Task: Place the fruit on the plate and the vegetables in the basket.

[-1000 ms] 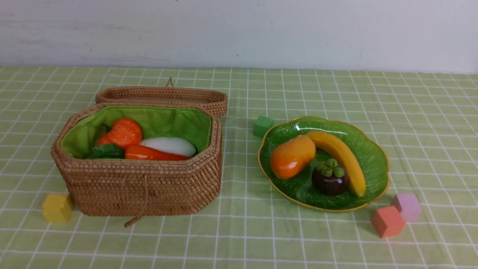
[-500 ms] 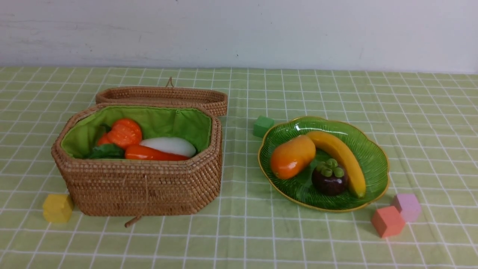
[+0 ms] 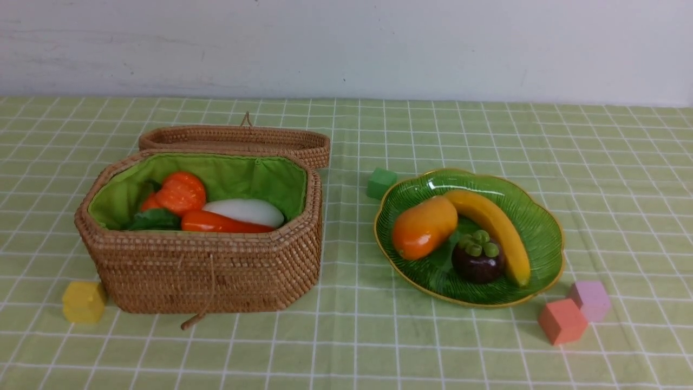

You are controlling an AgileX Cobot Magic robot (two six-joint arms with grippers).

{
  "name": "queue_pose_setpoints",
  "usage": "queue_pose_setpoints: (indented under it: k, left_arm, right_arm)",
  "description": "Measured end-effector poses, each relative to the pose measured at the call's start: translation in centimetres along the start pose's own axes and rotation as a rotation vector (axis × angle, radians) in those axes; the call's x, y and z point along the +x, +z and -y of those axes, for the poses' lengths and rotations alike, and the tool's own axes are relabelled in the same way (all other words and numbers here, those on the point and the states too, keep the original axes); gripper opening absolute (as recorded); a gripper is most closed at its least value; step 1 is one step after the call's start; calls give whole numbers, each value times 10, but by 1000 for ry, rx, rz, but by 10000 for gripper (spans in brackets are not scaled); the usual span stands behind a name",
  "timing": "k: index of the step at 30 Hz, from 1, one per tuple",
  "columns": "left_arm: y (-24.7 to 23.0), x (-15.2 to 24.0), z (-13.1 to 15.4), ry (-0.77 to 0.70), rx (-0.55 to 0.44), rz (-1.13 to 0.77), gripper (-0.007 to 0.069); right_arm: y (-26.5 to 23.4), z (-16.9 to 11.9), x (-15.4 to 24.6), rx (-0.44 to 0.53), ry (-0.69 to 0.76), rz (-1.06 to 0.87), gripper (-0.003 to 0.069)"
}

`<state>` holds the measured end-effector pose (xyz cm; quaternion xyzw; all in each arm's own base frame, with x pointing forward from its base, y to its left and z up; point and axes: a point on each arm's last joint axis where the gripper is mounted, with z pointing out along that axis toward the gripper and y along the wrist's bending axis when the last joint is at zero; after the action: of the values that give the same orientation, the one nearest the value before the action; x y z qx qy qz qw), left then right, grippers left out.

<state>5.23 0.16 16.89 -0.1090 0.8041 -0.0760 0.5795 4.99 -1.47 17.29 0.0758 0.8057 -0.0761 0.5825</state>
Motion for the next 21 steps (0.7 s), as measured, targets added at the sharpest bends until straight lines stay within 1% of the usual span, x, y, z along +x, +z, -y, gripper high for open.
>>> queue_pose_setpoints:
  k: [7,21]
  left_arm:
    - [0,0,0,0,0,0,239]
    - [0,0,0,0,0,0,239]
  right_arm:
    - [0,-2,0,-38,-9,1,92]
    - [0,-2,0,-41,-11,2,103]
